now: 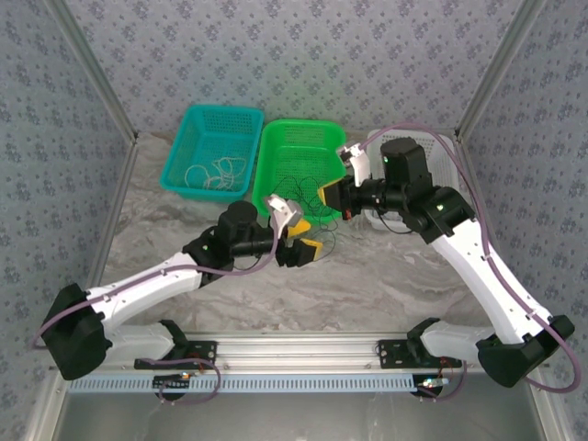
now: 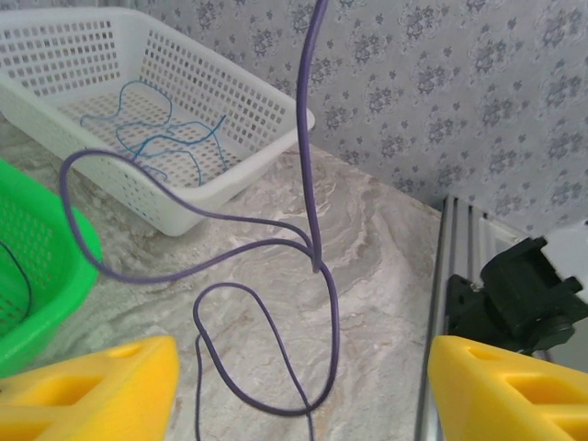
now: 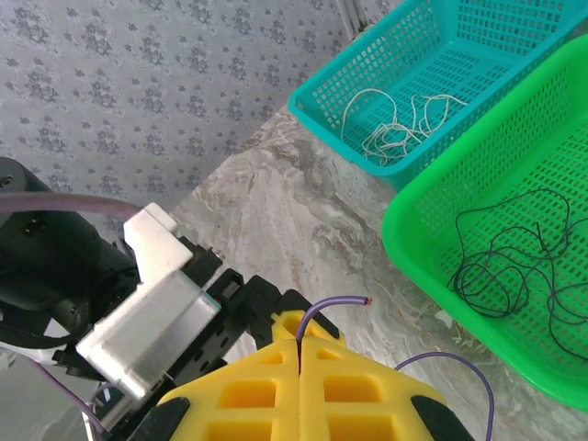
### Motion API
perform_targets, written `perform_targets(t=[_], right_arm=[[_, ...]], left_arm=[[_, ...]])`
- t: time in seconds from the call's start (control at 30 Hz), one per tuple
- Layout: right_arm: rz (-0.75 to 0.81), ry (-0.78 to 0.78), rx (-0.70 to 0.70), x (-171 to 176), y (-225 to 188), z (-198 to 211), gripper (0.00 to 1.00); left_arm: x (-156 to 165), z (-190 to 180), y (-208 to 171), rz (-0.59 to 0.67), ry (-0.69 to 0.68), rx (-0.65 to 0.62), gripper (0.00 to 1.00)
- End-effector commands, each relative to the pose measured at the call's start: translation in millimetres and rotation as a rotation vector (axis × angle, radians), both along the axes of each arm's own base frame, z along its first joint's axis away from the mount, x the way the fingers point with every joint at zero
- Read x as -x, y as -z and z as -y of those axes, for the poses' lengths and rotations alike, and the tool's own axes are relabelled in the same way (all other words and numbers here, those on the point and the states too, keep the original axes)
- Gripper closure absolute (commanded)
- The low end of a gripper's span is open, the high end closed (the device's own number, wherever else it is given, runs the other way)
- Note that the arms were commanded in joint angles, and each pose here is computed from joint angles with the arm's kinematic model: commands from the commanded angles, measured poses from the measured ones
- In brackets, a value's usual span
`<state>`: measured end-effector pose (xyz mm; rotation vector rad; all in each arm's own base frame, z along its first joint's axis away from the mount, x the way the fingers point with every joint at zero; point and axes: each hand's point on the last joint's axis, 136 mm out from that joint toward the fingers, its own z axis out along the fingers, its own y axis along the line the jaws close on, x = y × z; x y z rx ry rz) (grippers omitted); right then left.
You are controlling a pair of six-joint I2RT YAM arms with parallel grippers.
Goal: Untangle the cables
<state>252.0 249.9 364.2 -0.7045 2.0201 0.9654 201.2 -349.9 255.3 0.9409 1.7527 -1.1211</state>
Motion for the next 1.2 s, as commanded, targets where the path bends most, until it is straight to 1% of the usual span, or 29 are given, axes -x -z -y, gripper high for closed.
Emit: perform_targets(t=[0.0, 0.03, 0.07, 0.17, 0.2, 0.27, 0.3, 0.43, 0.53, 0.57, 0.6, 0.63, 0.67, 0.7, 0.73, 0.77, 0.8, 0.83, 0.9, 1.07, 1.1, 1.13, 1.17], right_arm=[[0.031, -0.017, -0.075, 8, -31, 0, 1.00], [0.030, -0.015, -0.079, 8, -32, 0, 1.00], [0.030, -0.009, -0.081, 7, -33, 1, 1.00], [0.033, 0.024, -0.069, 3, -33, 4, 1.00], [0.032, 0.057, -0.055, -1, -30, 8, 1.00], [0.032, 0.148, -0.016, -13, -24, 18, 1.00], [0.036, 0.193, 0.006, -19, -20, 23, 1.00], [0.033, 0.335, 0.052, -36, -8, 40, 1.00], [0.012, 0.402, 0.059, -45, 1, 45, 1.00], [0.002, 0.421, 0.060, -47, 4, 47, 0.95], [-0.009, 0.427, 0.063, -48, 7, 46, 0.74], [-0.011, 0.430, 0.067, -49, 9, 47, 0.67], [-0.015, 0.441, 0.079, -50, 13, 48, 0.66], [-0.019, 0.466, 0.098, -52, 18, 53, 0.61], [-0.026, 0.488, 0.115, -53, 23, 58, 0.51], [-0.035, 0.516, 0.139, -55, 30, 65, 0.37], [-0.049, 0.539, 0.162, -56, 37, 71, 0.28], [-0.065, 0.557, 0.174, -56, 43, 77, 0.23], [-0.120, 0.571, 0.169, -54, 55, 86, 0.22], [-0.248, 0.531, 0.148, -38, 87, 95, 0.23], [-0.250, 0.492, 0.134, -32, 88, 93, 0.23], [-0.260, 0.461, 0.141, -27, 99, 91, 0.24], [-0.252, 0.464, 0.144, -23, 103, 95, 0.24]], left_arm=[[-5, 9, -14, 0.050, 0.013, 0.001, 0.36], [-5, 12, -13, 0.047, 0.020, -0.005, 0.40], [-5, 15, -10, 0.039, 0.029, -0.012, 0.47], [-2, 23, -12, 0.036, 0.058, -0.011, 0.77], [0, 25, -13, 0.037, 0.070, -0.012, 0.85], [4, 30, -16, 0.038, 0.088, -0.011, 0.94], [5, 32, -16, 0.040, 0.095, -0.013, 0.96], [6, 34, -14, 0.026, 0.097, -0.021, 1.00], [7, 34, -14, 0.015, 0.098, -0.015, 1.00], [8, 34, -15, 0.013, 0.099, -0.011, 1.00], [7, 35, -14, 0.009, 0.097, -0.010, 1.00], [6, 35, -15, 0.009, 0.093, -0.009, 1.00], [6, 35, -15, 0.008, 0.094, -0.008, 1.00], [7, 36, -16, 0.006, 0.097, -0.005, 1.00], [8, 36, -17, 0.004, 0.101, -0.001, 1.00], [9, 36, -19, 0.003, 0.109, 0.007, 1.00], [11, 36, -21, 0.004, 0.121, 0.017, 1.00], [13, 36, -22, 0.003, 0.129, 0.022, 1.00], [13, 35, -25, 0.006, 0.130, 0.028, 1.00], [6, 24, -32, 0.015, 0.091, 0.053, 1.00], [4, 21, -33, 0.013, 0.083, 0.058, 1.00], [2, 19, -33, 0.011, 0.076, 0.063, 1.00], [0, 16, -34, 0.005, 0.066, 0.070, 1.00]])
